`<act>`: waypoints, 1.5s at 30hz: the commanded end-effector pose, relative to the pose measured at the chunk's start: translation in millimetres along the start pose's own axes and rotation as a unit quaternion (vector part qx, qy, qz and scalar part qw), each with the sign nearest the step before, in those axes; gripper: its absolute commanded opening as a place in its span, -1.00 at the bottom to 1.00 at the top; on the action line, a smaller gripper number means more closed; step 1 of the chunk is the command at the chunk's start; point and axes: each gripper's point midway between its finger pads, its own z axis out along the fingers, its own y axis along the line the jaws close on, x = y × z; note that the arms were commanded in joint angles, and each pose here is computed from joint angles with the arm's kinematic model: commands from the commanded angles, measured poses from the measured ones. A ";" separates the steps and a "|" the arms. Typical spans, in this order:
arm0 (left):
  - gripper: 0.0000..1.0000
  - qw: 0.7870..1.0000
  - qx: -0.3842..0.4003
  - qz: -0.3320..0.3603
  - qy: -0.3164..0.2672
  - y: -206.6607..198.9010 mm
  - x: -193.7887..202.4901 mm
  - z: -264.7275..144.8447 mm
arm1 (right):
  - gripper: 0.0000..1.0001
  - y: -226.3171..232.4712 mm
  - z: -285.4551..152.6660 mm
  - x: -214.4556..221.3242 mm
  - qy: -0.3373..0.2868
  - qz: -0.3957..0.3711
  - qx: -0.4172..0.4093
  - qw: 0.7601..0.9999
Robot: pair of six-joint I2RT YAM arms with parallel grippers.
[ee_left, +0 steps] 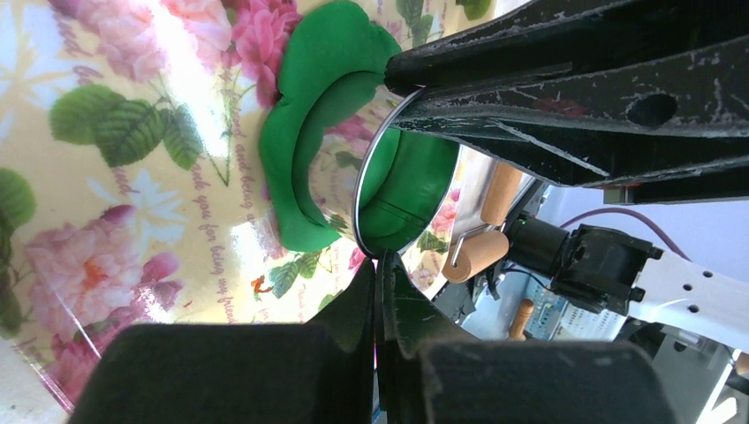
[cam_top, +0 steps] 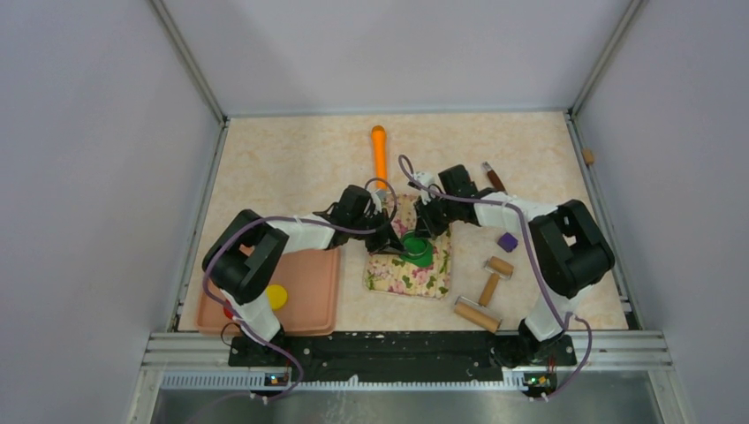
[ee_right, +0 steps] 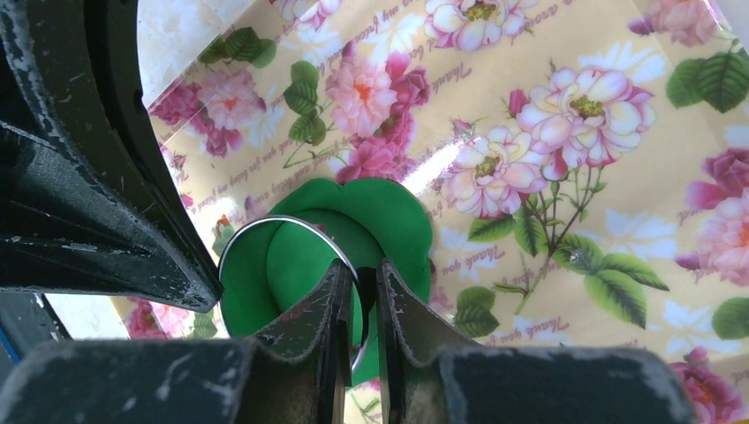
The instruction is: Roll out the dumpling wrappers from the dough
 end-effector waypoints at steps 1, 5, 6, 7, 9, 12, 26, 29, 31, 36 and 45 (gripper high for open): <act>-1.00 0.987 -0.150 -0.058 -0.020 84.0 5.4 9.8 | -1.00 -5.5 -3.3 36.2 0.050 0.041 0.037 0.997; -1.00 0.980 -0.183 -0.078 -0.014 98.8 6.8 7.1 | -1.00 -6.1 -8.1 47.6 0.059 0.069 0.056 0.994; -1.00 0.978 -0.192 -0.080 -0.015 101.1 5.8 5.6 | -1.00 -6.1 -10.0 49.9 0.061 0.079 0.062 0.993; -1.00 0.976 -0.201 -0.080 -0.019 103.4 3.6 4.2 | -1.00 -6.6 -12.1 48.6 0.058 0.084 0.068 0.992; -1.00 0.974 -0.210 -0.080 -0.025 105.3 -2.1 2.1 | -1.00 -5.4 -14.7 50.8 0.064 0.096 0.073 0.991; -1.00 0.969 -0.232 -0.077 -0.035 109.9 -11.8 -1.9 | -1.00 -5.4 -16.0 61.0 0.078 0.116 0.086 0.986; -1.00 0.976 -0.210 -0.037 -0.052 95.5 -40.4 -1.9 | -1.00 14.3 -25.3 82.1 0.073 0.240 0.105 0.962; -1.00 0.978 -0.198 -0.025 -0.057 87.5 -47.3 -0.7 | -1.00 12.6 -24.1 79.7 0.073 0.240 0.107 0.962; -1.00 0.980 -0.191 -0.017 -0.060 82.5 -51.4 -0.6 | -1.00 11.9 -24.0 74.3 0.069 0.237 0.106 0.963; -1.00 0.984 -0.167 0.012 -0.058 66.3 -57.2 -2.7 | -1.00 14.5 -26.9 64.8 0.064 0.229 0.099 0.966; -0.92 0.985 -0.098 0.123 -0.067 14.8 -71.3 -22.7 | -1.00 26.0 -35.6 37.4 0.041 0.192 0.063 0.979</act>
